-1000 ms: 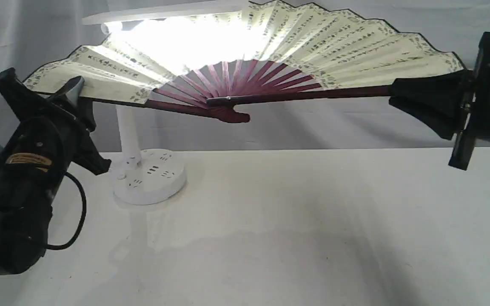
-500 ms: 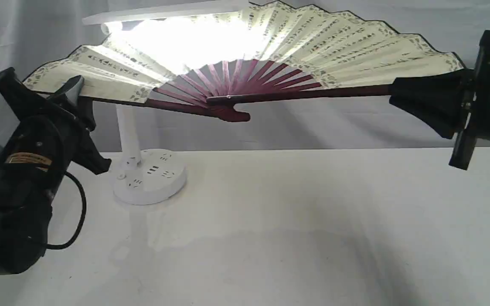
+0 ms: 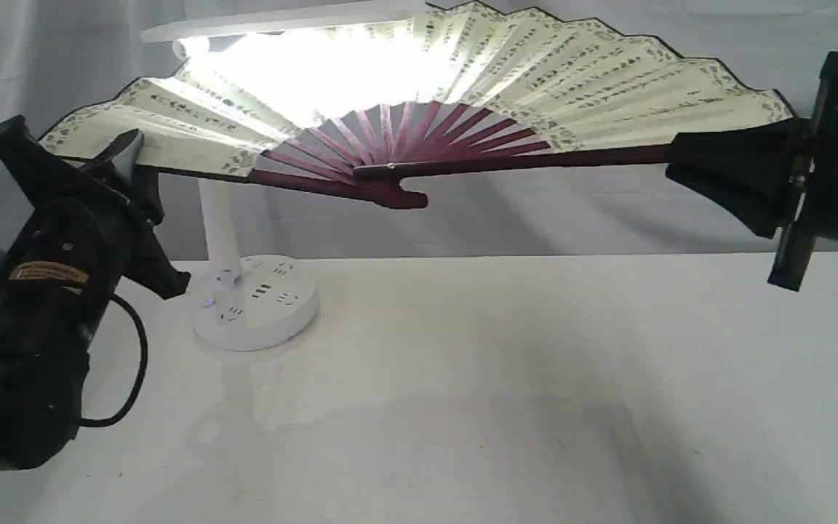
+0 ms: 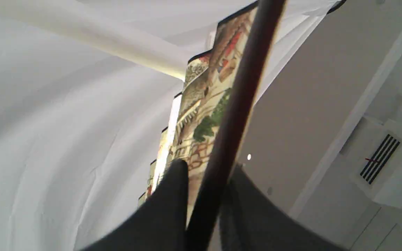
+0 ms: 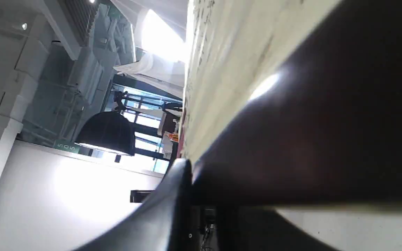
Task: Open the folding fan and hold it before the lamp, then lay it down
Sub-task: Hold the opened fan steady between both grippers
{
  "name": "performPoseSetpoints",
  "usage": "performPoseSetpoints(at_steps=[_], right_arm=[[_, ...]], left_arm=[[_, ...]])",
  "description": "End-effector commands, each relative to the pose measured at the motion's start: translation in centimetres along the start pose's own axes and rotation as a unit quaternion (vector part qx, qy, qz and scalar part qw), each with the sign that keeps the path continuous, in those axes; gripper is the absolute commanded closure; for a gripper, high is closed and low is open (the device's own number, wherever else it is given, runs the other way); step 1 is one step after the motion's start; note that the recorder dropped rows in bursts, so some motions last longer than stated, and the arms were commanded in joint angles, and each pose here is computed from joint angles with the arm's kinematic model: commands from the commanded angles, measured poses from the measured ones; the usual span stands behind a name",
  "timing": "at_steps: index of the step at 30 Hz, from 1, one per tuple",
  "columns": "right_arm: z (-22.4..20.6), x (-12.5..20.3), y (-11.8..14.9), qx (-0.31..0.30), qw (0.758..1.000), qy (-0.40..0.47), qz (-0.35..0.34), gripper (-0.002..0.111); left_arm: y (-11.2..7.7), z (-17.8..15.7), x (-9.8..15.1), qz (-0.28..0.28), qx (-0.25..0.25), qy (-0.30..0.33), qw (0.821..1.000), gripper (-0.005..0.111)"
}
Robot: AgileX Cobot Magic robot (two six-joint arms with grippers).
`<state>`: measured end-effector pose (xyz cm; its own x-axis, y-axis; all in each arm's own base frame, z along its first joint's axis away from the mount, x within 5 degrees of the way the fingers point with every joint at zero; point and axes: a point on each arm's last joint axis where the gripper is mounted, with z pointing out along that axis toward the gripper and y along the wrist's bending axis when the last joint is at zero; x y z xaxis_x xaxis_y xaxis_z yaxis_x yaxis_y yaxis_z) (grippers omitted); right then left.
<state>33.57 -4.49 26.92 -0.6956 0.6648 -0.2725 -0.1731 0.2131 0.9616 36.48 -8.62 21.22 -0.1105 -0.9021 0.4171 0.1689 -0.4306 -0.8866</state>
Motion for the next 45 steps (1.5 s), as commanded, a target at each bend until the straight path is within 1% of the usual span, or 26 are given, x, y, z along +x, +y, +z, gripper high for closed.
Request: performPoseSetpoints(at_steps=[1, 10, 16, 45], right_arm=[[-0.1, -0.08, -0.55, 0.031, 0.999, -0.007, -0.018, 0.108], [-0.1, -0.08, -0.55, 0.031, 0.999, -0.007, -0.018, 0.108], [-0.1, -0.08, -0.55, 0.031, 0.999, -0.008, -0.001, 0.108], [-0.1, -0.09, -0.56, 0.032, 0.999, -0.008, -0.002, 0.108]], left_arm=[[-2.23, 0.18, -0.68, -0.056, 0.067, -0.034, 0.996, 0.106], [-2.22, 0.18, -0.65, -0.055, 0.067, -0.033, 0.996, 0.106], [-2.22, 0.18, -0.65, -0.055, 0.067, -0.033, 0.996, 0.106], [-2.22, 0.18, -0.64, -0.055, 0.067, -0.032, 0.996, 0.106]])
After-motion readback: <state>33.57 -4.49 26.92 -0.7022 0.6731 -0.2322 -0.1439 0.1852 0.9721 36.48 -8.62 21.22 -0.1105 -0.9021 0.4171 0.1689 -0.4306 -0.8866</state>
